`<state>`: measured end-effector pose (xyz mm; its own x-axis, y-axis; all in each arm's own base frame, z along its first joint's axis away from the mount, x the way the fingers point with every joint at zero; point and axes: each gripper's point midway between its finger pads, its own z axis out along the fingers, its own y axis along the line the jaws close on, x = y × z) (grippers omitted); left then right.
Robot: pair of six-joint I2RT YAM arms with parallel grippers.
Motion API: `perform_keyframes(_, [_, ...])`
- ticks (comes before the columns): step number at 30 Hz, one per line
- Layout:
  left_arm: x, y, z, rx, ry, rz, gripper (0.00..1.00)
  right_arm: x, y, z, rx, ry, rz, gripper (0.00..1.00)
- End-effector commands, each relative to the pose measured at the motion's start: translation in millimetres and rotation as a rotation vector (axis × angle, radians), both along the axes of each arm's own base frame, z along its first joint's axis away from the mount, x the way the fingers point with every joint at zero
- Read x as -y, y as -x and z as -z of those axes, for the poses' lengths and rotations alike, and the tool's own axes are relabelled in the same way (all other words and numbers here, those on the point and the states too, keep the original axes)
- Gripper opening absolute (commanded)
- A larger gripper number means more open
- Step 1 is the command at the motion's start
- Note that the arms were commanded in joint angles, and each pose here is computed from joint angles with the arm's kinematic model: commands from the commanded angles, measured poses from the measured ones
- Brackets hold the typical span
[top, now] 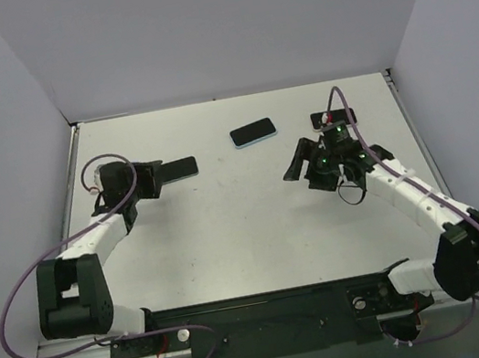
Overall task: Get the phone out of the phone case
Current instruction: Place the phone at the center of the board, then pick up the phone at the center of the board.
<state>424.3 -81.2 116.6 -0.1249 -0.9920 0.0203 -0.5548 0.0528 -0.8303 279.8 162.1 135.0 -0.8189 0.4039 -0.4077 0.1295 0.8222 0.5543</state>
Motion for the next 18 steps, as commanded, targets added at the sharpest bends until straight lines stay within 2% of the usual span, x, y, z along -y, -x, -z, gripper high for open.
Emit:
perform_keyframes(1, [21.9, 5.4, -69.4, 0.231, -0.253, 0.313, 0.63, -5.5, -55.3, 1.1, 0.051, 0.11, 0.056, 0.69])
perform_keyframes(2, [29.6, 3.3, -89.7, 0.279, -0.333, 0.387, 0.63, -11.3, -74.1, -13.1, 0.102, 0.091, 0.075, 0.63])
perform_keyframes(3, [42.0, 7.0, -92.0, 0.323, -0.485, 0.503, 0.63, -18.7, -84.7, -1.3, 0.079, 0.087, 0.076, 0.58])
perform_keyframes(4, [39.2, 9.6, -95.4, 0.278, -0.586, 0.538, 0.62, -30.1, -109.8, -9.6, 0.124, 0.059, 0.08, 0.5])
perform_keyframes(5, [45.9, 17.7, -95.2, 0.256, -0.703, 0.618, 0.62, -37.0, -120.2, -8.6, 0.122, 0.046, 0.088, 0.49])
perform_keyframes(6, [46.5, 19.1, -97.5, 0.259, -0.751, 0.63, 0.62, -49.5, -144.2, -13.1, 0.144, 0.021, 0.088, 0.47])
perform_keyframes(8, [57.4, 25.9, -108.8, 0.307, -0.75, 0.682, 0.62, -67.7, -182.2, -17.2, 0.166, -0.018, 0.099, 0.4])
perform_keyframes(11, [72.7, 32.8, -126.8, 0.42, -0.684, 0.706, 0.62, -85.3, -235.1, -16.9, 0.195, -0.059, 0.136, 0.38])
perform_keyframes(14, [76.2, 40.1, -140.2, 0.476, -0.665, 0.705, 0.62, -100.1, -295.3, -7.3, 0.236, -0.121, 0.2, 0.37])
perform_keyframes(15, [74.7, 40.8, -143.2, 0.482, -0.669, 0.701, 0.62, -105.4, -316.2, -33.4, 0.299, -0.178, 0.217, 0.37])
perform_keyframes(16, [73.3, 42.1, -146.7, 0.488, -0.676, 0.698, 0.62, -105.6, -328.4, -3.8, 0.269, -0.17, 0.231, 0.37])
perform_keyframes(17, [69.6, 41.4, -149.5, 0.491, -0.689, 0.688, 0.62, -109.7, -345.7, -27.5, 0.326, -0.211, 0.25, 0.36])
perform_keyframes(18, [65.5, 41.6, -152.4, 0.493, -0.692, 0.676, 0.62, -113.1, -354.5, -0.1, 0.298, -0.207, 0.257, 0.32])
